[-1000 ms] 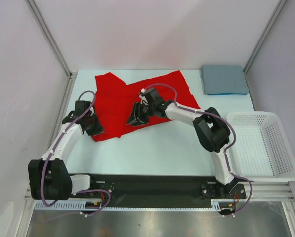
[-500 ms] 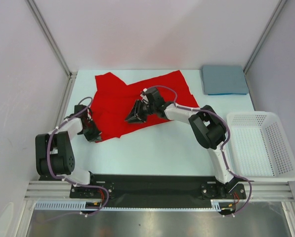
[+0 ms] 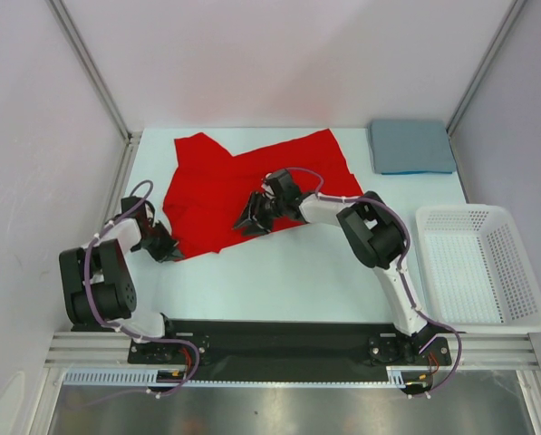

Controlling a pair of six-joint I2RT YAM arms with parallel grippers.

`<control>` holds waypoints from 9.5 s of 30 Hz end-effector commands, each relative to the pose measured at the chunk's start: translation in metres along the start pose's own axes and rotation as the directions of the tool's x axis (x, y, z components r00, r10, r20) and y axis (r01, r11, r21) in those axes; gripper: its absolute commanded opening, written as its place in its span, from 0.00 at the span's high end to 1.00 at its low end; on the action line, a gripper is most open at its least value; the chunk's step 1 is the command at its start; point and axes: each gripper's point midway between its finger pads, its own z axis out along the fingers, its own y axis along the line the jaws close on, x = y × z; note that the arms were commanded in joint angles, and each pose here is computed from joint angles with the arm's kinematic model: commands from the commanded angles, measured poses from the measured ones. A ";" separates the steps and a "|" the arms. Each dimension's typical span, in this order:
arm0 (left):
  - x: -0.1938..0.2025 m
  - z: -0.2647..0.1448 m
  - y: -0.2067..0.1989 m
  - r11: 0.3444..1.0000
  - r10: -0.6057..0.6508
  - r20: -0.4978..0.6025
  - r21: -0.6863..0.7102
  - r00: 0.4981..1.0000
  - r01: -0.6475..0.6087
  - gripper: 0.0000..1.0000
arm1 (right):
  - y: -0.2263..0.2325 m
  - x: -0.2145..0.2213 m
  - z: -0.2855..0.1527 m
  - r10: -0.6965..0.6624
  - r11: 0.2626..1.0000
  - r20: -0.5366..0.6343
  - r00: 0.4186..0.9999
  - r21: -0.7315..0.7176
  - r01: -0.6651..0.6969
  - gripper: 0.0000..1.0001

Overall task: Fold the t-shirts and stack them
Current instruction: Fold the tshirt

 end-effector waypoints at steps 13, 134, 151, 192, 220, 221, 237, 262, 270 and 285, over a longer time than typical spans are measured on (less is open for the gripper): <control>-0.016 -0.017 -0.030 0.987 0.012 0.071 0.159 0.997 -0.023 0.93 | 0.002 -0.020 0.023 0.053 0.998 0.053 0.997 -0.018 -0.052 0.54; -0.133 0.036 -0.121 0.908 0.400 0.138 0.079 0.906 -0.412 0.88 | -0.012 -0.098 0.011 0.297 0.952 0.237 0.925 -0.143 -0.269 0.73; -0.146 0.025 -0.117 0.923 0.373 0.203 0.017 0.906 -0.384 1.00 | -0.029 -0.108 -0.007 0.296 0.953 0.276 0.914 -0.143 -0.266 1.00; 0.016 -0.049 -0.023 0.986 -0.168 0.298 0.058 0.940 0.158 0.35 | -0.186 -0.114 -0.317 -0.094 0.774 0.433 0.896 0.598 -0.207 0.39; 0.001 -0.009 0.008 0.972 -0.210 0.255 -0.048 0.944 0.229 0.36 | -0.224 -0.145 -0.310 0.123 0.860 0.584 0.802 0.340 -0.379 0.43; 0.000 -0.009 0.010 0.971 -0.211 0.257 -0.053 0.943 0.232 0.37 | -0.225 -0.145 -0.310 0.126 0.859 0.583 0.802 0.340 -0.382 0.43; -0.014 -0.003 0.015 0.975 -0.174 0.279 -0.084 0.944 0.204 0.62 | -0.235 -0.145 -0.305 0.151 0.845 0.575 0.804 0.347 -0.406 0.54; -0.019 -0.023 0.056 0.951 -0.169 0.327 -0.194 0.930 0.241 1.00 | -0.248 -0.072 -0.327 0.041 0.773 0.523 0.852 0.523 -0.359 1.00; -0.009 -0.033 0.082 0.930 -0.198 0.339 -0.232 0.920 0.285 1.00 | -0.241 -0.023 -0.333 0.052 0.767 0.526 0.849 0.523 -0.371 1.00; 0.015 -0.036 0.098 0.856 -0.358 0.353 -0.246 0.864 0.455 1.00 | -0.232 0.064 -0.323 0.041 0.754 0.529 0.848 0.540 -0.374 1.00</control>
